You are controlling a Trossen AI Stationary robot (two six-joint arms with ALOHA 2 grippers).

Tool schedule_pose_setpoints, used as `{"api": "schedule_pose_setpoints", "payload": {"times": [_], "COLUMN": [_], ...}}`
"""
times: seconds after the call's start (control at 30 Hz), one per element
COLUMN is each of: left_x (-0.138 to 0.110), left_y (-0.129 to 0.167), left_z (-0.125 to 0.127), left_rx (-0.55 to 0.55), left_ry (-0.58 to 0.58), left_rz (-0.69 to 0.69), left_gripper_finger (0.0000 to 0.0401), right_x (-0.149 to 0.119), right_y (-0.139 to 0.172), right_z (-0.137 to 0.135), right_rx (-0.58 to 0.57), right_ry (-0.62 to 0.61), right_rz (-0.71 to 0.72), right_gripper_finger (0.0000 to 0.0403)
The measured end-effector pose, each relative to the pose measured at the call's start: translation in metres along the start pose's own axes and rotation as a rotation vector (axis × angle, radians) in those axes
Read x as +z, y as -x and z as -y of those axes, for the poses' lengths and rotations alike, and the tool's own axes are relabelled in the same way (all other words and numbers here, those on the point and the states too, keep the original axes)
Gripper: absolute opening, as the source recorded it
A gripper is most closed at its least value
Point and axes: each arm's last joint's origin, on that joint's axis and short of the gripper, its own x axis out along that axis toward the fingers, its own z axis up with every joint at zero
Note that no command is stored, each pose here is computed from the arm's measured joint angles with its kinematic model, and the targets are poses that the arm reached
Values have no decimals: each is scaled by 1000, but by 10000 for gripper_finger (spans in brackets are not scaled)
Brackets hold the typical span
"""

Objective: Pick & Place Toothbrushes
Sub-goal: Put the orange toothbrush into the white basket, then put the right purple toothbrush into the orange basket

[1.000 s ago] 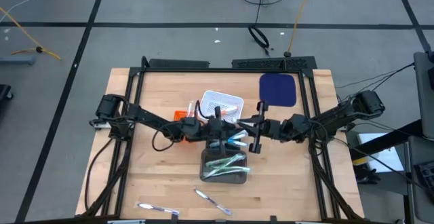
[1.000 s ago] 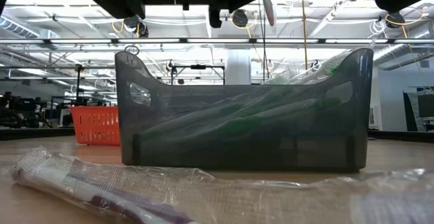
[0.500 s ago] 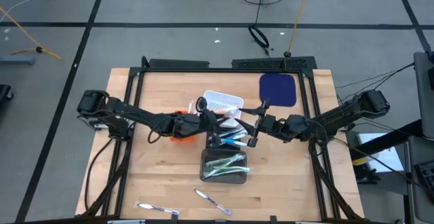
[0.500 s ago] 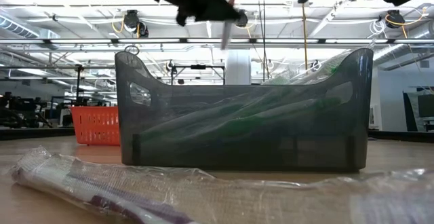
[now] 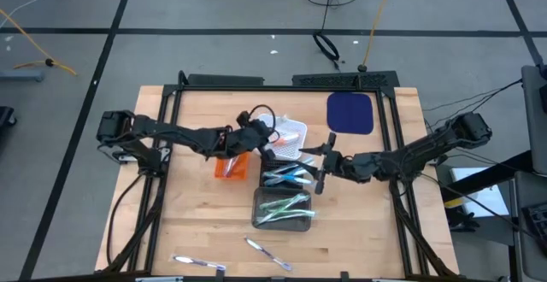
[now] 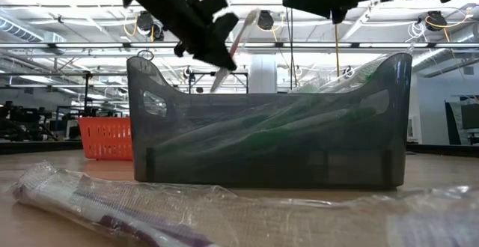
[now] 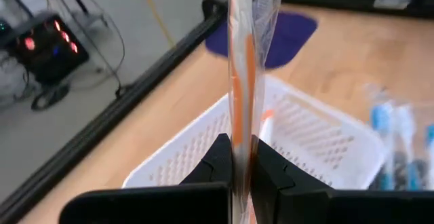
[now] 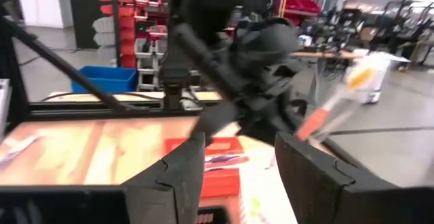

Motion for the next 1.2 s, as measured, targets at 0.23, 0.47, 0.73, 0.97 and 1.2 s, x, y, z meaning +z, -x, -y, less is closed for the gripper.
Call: {"api": "schedule_pose_setpoints", "payload": {"times": [0.23, 0.47, 0.73, 0.97, 1.2], "left_x": [-7, -12, -20, -23, -24], "left_y": [-12, -21, -29, -33, -33], "left_z": [-16, -16, -13, -11, -11], "left_rx": [21, -36, -30, -28, -24], "left_ry": [34, 95, 91, 96, 103], "left_rz": [-84, -106, -134, -142, -145], "left_gripper_finger": [10, 17, 15, 68, 122], "right_x": [-4, -5, -8, -11, -11], "right_y": [7, 12, 17, 18, 18], "right_z": [-11, -20, -27, -27, -27], "right_rx": [53, 91, 123, 126, 125], "right_ry": [-67, -60, -64, -57, -55], "right_rz": [-40, -52, -89, -110, -113], "right_gripper_finger": [169, 169, 169, 169, 169]}}
